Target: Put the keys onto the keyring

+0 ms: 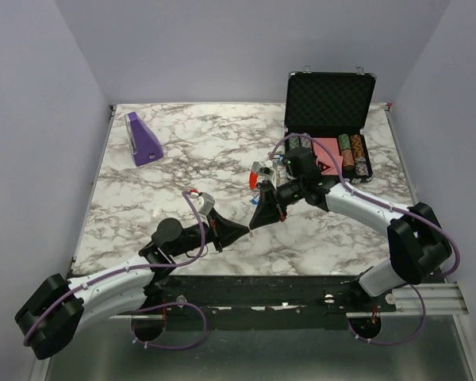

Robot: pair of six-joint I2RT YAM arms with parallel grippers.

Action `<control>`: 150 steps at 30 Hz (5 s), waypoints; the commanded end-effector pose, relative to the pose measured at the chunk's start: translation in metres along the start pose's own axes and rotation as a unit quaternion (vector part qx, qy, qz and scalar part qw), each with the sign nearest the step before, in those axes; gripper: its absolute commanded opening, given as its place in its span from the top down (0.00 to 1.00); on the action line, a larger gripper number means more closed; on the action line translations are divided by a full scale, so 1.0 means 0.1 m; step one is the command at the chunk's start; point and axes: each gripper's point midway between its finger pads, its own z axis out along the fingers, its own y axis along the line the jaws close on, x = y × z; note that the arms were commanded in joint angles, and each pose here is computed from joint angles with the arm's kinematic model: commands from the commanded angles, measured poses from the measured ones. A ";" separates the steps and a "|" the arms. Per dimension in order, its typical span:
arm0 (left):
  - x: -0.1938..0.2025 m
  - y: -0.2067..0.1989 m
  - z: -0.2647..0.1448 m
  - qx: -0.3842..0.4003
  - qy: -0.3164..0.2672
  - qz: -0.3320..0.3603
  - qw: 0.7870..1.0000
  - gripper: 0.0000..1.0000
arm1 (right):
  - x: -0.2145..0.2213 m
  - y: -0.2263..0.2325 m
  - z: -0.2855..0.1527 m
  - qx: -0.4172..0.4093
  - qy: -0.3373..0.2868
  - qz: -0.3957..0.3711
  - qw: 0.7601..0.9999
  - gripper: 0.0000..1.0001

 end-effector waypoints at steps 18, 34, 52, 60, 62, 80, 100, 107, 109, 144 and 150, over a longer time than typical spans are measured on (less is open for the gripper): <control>0.15 0.00 -0.05 -0.025 0.177 0.045 0.983 1.00 | 0.05 0.03 -0.07 0.012 0.030 -0.062 0.998 0.45; 0.14 -0.04 0.05 -0.007 0.207 0.030 0.978 1.00 | 0.12 0.00 -0.07 0.016 0.039 -0.066 0.997 0.56; 0.17 -0.02 0.07 -0.007 0.207 0.012 0.978 1.00 | 0.21 0.00 0.00 0.017 0.058 -0.068 0.996 0.69; 0.17 -0.02 0.06 -0.006 0.208 0.009 0.978 1.00 | 0.25 -0.02 0.03 0.019 0.069 -0.073 0.995 0.74; 0.18 -0.02 0.06 -0.005 0.210 0.008 0.978 1.00 | 0.25 -0.01 0.04 0.019 0.071 -0.074 0.995 0.74; -0.17 0.03 -0.16 -0.054 0.124 0.035 0.990 0.26 | 0.23 0.02 0.06 0.012 0.075 -0.071 0.995 0.99; -0.24 0.00 -0.21 -0.045 0.046 0.010 0.998 0.28 | 0.03 -0.10 0.02 0.030 0.016 -0.006 0.999 0.99; -0.11 0.08 -0.11 -0.038 0.064 -0.003 0.997 0.46 | 0.02 -0.13 0.01 0.029 0.004 0.007 1.000 0.99; -0.10 0.07 -0.09 -0.032 0.066 -0.002 0.997 0.48 | 0.02 -0.12 0.02 0.027 0.004 0.008 1.000 0.99; -0.09 0.05 0.07 -0.007 0.086 -0.004 0.996 0.73 | 0.05 -0.12 0.02 0.017 0.004 0.011 1.000 0.99; -0.07 0.04 0.08 0.002 0.097 -0.008 0.995 1.00 | 0.06 -0.12 0.02 0.017 0.005 0.013 1.000 0.99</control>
